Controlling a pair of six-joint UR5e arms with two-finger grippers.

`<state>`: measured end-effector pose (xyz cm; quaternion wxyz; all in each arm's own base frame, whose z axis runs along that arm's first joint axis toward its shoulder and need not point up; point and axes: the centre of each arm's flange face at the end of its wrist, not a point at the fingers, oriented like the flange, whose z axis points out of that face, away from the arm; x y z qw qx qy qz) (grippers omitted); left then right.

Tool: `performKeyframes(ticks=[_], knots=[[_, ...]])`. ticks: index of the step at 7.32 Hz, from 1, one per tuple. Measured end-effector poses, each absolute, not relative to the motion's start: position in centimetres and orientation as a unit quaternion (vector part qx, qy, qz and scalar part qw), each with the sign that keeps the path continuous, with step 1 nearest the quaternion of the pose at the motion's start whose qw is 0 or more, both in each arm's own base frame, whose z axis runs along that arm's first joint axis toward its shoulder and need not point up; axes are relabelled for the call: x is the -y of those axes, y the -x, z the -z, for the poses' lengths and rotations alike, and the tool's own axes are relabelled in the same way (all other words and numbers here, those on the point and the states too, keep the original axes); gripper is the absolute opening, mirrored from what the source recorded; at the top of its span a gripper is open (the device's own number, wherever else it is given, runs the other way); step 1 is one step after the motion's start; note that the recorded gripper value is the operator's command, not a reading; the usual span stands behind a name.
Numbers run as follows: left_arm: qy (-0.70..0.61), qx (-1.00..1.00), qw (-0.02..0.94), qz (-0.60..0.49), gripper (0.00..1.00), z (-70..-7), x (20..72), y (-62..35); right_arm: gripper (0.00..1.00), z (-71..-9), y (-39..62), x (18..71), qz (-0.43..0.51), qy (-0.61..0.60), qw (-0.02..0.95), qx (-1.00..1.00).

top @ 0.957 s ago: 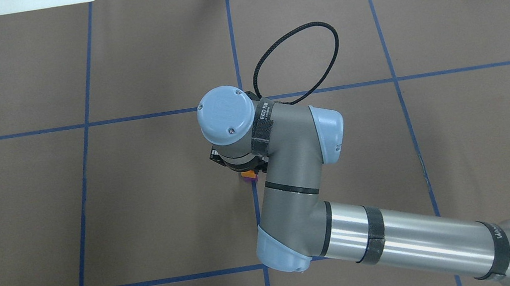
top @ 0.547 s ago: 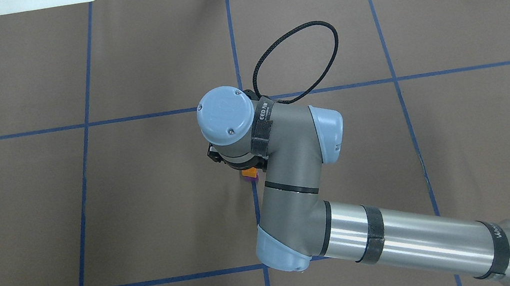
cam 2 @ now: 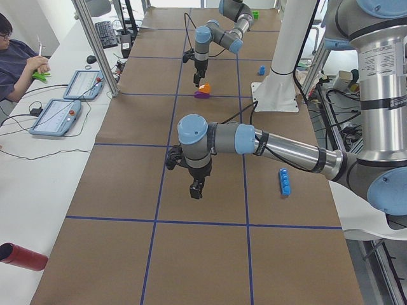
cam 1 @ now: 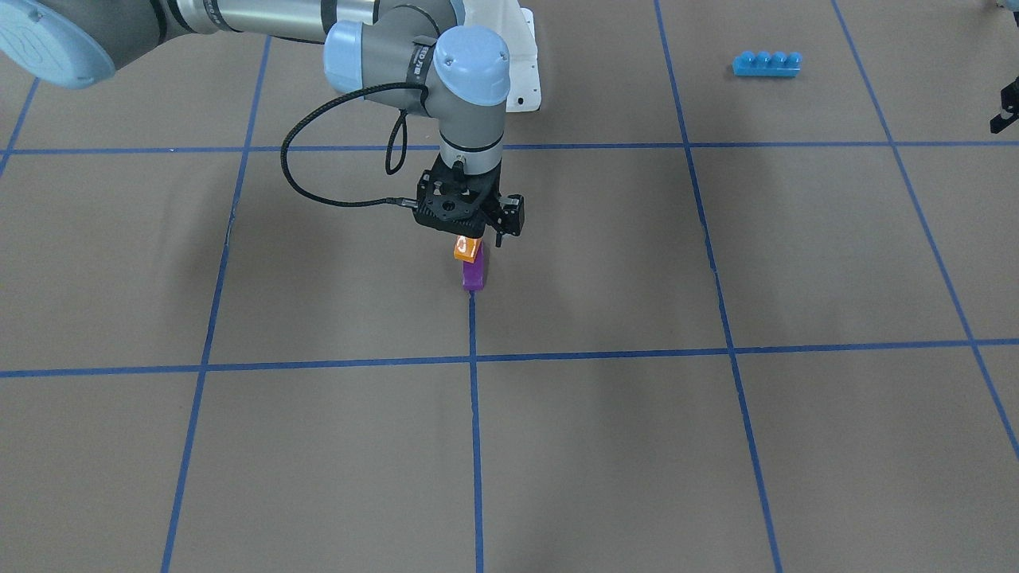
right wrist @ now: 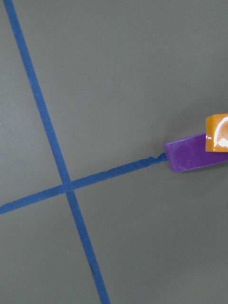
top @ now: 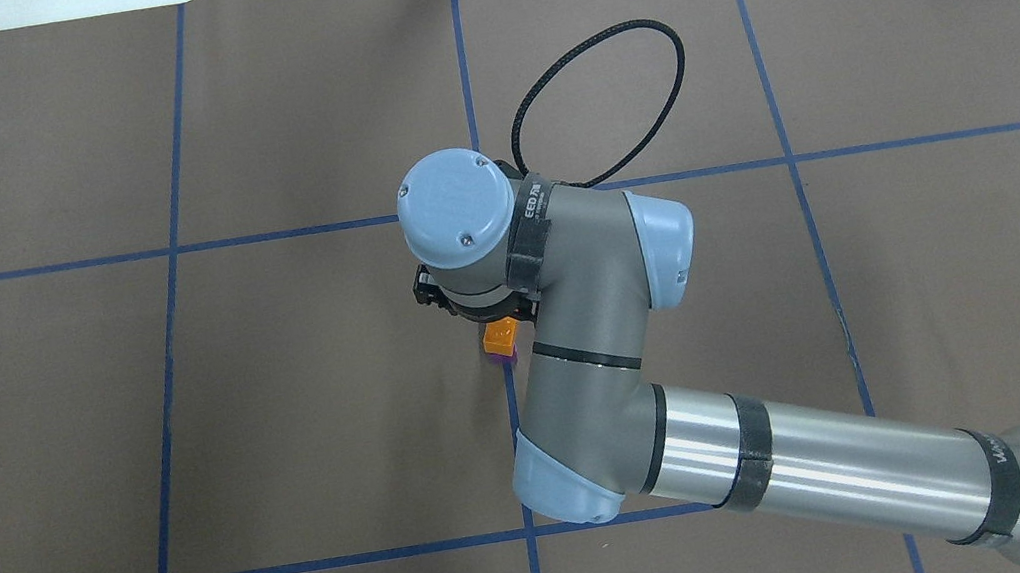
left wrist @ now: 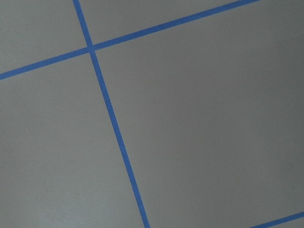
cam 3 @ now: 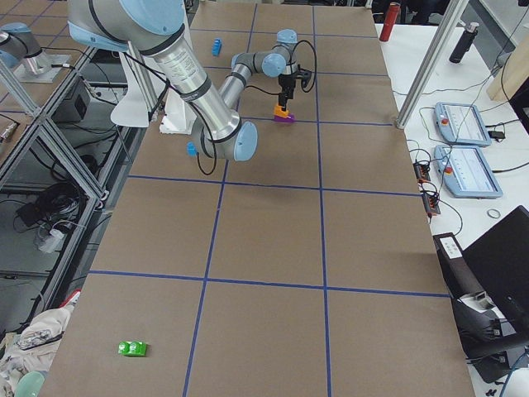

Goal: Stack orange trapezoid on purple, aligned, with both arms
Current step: 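Open the right gripper and raise it away from the stack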

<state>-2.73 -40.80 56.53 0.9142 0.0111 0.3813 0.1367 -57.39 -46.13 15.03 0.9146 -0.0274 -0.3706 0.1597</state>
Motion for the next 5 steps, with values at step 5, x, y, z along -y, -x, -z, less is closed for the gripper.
performKeyframes(ticks=[5], knots=[[-0.058,-0.378,0.916,-0.122,1.0,-61.2,40.3,5.5,1.0,-25.4,36.1,54.5,-0.057,0.012,0.928,0.367]])
